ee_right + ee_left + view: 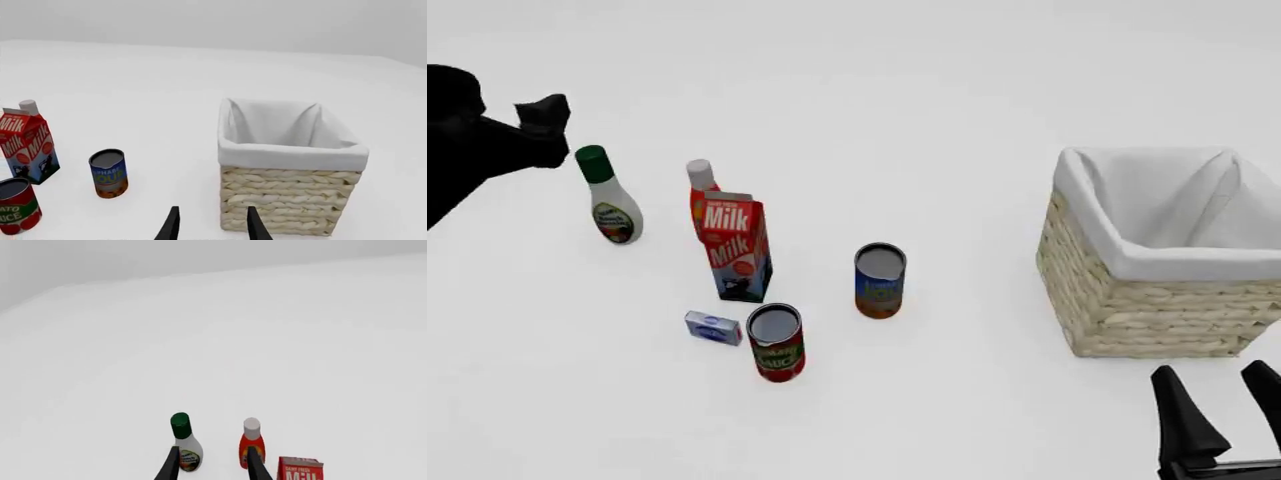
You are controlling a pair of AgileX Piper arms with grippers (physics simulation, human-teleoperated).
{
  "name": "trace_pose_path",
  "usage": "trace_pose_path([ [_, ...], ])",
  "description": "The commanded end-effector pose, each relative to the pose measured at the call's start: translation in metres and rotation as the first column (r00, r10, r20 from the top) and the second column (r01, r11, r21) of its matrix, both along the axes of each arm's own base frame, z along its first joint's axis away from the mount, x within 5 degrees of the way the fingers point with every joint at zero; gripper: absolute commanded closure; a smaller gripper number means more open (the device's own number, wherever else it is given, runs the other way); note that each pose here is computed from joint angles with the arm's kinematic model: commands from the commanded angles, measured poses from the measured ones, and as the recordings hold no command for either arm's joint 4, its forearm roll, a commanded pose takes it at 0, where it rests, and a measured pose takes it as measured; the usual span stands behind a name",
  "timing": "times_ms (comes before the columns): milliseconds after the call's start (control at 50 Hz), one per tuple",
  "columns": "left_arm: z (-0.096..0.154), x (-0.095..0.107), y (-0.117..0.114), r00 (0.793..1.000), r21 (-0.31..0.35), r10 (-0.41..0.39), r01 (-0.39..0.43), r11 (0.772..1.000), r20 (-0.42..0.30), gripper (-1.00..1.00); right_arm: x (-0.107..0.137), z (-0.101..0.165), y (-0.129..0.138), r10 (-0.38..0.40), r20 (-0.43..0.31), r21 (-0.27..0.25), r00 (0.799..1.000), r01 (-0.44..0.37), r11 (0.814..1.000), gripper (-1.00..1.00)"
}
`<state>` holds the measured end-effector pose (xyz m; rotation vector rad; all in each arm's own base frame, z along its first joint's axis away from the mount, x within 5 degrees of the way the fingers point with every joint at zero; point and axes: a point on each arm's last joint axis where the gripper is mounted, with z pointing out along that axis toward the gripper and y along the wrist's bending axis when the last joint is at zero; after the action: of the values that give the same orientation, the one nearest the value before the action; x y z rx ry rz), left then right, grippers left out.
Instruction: Pick the salad dressing and place it in the basket.
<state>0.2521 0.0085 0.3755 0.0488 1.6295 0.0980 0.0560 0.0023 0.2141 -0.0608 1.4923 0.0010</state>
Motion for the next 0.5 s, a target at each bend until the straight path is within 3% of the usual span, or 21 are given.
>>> trace_pose_path([
  [20,0.017,0.072,0.016,0.996,-0.017,0.043,-0.045,0.999,-0.082,-1.00,0.001,-0.001,0.001,0.013,-0.004,0.000,1.000,-0.013,1.000,-1.00],
  [120,0.020,0.099,0.029,0.990,-0.021,0.074,-0.077,0.997,-0.121,-1.00,0.002,-0.001,0.001,0.018,-0.005,0.001,1.000,-0.018,1.000,-1.00],
  [360,0.017,0.135,0.055,0.979,0.012,0.124,-0.124,0.992,-0.162,-1.00,0.002,-0.002,0.001,0.022,-0.011,0.009,1.000,-0.022,1.000,-1.00],
  [500,0.010,0.159,0.056,0.973,-0.036,0.121,-0.131,0.991,-0.198,-1.00,0.003,-0.002,0.002,0.027,-0.015,0.012,1.000,-0.026,1.000,-1.00],
])
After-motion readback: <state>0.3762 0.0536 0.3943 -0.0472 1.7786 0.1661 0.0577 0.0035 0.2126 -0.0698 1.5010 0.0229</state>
